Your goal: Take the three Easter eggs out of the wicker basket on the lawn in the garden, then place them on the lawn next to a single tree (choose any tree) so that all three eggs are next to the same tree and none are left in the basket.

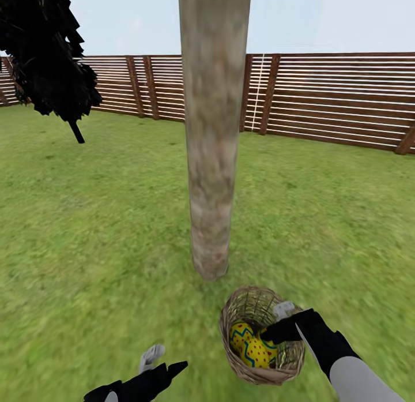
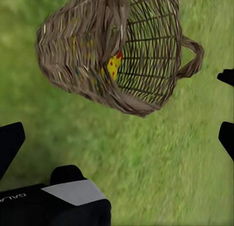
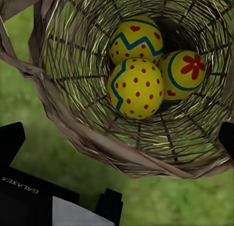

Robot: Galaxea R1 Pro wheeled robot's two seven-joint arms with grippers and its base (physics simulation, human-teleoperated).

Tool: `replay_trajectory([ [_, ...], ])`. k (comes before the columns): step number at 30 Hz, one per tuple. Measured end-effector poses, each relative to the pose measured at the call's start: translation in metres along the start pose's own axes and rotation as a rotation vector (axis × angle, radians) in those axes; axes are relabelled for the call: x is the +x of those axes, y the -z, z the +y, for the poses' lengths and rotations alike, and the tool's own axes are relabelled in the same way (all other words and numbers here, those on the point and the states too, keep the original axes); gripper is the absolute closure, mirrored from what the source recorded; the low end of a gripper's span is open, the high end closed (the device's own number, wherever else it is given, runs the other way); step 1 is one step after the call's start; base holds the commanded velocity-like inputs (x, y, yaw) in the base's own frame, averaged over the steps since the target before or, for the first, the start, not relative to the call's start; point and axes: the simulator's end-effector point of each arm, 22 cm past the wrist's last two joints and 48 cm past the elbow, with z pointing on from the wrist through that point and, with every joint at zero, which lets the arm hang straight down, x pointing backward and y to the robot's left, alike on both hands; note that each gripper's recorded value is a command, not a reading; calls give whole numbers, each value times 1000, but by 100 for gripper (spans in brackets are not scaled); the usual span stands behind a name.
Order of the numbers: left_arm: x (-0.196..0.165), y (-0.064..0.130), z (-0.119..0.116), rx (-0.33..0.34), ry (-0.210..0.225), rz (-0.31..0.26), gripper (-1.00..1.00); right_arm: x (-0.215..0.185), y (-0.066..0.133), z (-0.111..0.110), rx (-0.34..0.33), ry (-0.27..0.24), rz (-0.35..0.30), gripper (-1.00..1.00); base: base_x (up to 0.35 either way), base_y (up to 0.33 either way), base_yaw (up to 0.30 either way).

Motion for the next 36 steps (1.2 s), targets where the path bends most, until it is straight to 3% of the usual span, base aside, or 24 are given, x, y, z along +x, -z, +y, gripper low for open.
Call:
replay_trajectory([
  [14,0,0,2,-4,-2,-1,-100,14,-6,2,-15,-9,24,-100,111,0,0],
  [36,6,-24,29,-2,-2,-2,-100,37,-47,0,-21,-6,40,-100,0,0,0],
])
